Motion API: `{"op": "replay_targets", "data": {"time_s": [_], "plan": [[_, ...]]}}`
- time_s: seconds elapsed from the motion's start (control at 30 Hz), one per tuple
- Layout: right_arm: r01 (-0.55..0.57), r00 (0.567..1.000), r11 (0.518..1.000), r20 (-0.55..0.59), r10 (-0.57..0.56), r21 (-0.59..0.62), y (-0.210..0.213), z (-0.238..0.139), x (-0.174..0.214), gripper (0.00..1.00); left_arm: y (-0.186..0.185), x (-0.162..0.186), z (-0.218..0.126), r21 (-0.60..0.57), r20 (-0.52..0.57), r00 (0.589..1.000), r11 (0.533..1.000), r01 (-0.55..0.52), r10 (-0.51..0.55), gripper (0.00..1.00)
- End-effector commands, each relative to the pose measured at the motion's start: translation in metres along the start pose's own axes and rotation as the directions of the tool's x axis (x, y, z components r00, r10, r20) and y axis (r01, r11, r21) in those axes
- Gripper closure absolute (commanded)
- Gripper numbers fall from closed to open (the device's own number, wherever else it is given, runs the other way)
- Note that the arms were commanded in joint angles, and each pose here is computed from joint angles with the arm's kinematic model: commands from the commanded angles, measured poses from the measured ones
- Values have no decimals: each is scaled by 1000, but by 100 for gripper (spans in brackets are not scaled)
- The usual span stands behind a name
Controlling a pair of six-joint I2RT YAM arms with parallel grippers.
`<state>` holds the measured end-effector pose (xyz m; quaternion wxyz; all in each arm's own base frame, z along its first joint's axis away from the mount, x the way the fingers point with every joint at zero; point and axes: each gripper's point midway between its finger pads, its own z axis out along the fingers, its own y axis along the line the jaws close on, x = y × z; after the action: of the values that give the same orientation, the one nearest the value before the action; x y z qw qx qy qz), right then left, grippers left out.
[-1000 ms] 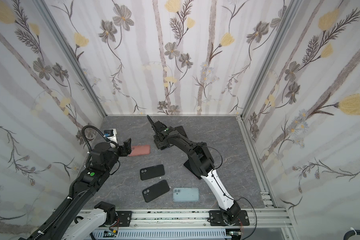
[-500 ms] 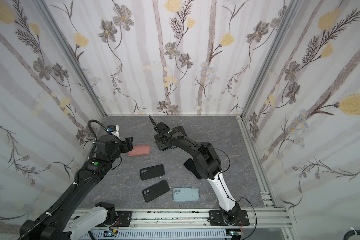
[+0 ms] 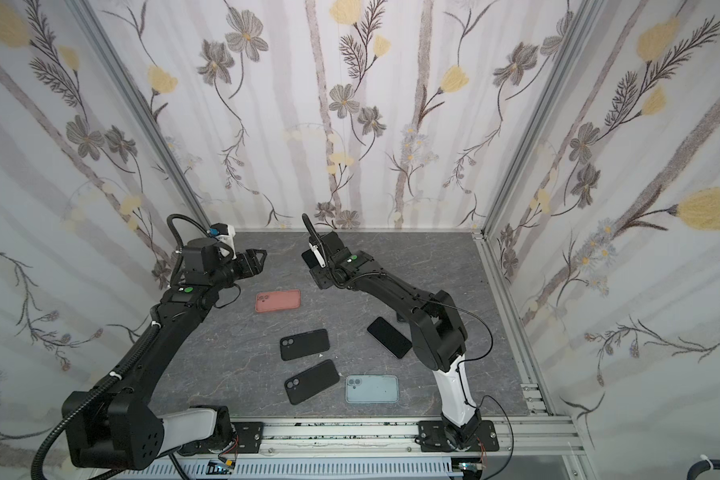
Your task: Put the phone into the phone case
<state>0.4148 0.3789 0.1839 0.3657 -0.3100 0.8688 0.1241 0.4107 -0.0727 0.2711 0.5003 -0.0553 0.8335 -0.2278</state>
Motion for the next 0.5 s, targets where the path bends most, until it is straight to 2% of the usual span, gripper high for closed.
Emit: {"op": "replay_targets", "data": {"time_s": [0.0, 0.17, 0.33, 0.47], "plan": [[36, 991, 997, 129, -27, -70, 12, -23, -35, 64, -23, -12, 2, 157, -5, 999, 986, 51, -51, 34], [64, 982, 990, 183, -40, -128, 23, -48, -50, 64, -37, -18, 2, 287, -44, 991, 949, 133, -126, 36], [100, 970, 979, 238, -56, -176, 35, -68, -60, 64, -61, -21, 2, 429, -126, 978, 880, 205, -166, 40], [115, 964, 976, 257, -65, -185, 40, -76, -63, 64, -73, -25, -1, 496, -157, 970, 835, 240, -186, 41]]}}
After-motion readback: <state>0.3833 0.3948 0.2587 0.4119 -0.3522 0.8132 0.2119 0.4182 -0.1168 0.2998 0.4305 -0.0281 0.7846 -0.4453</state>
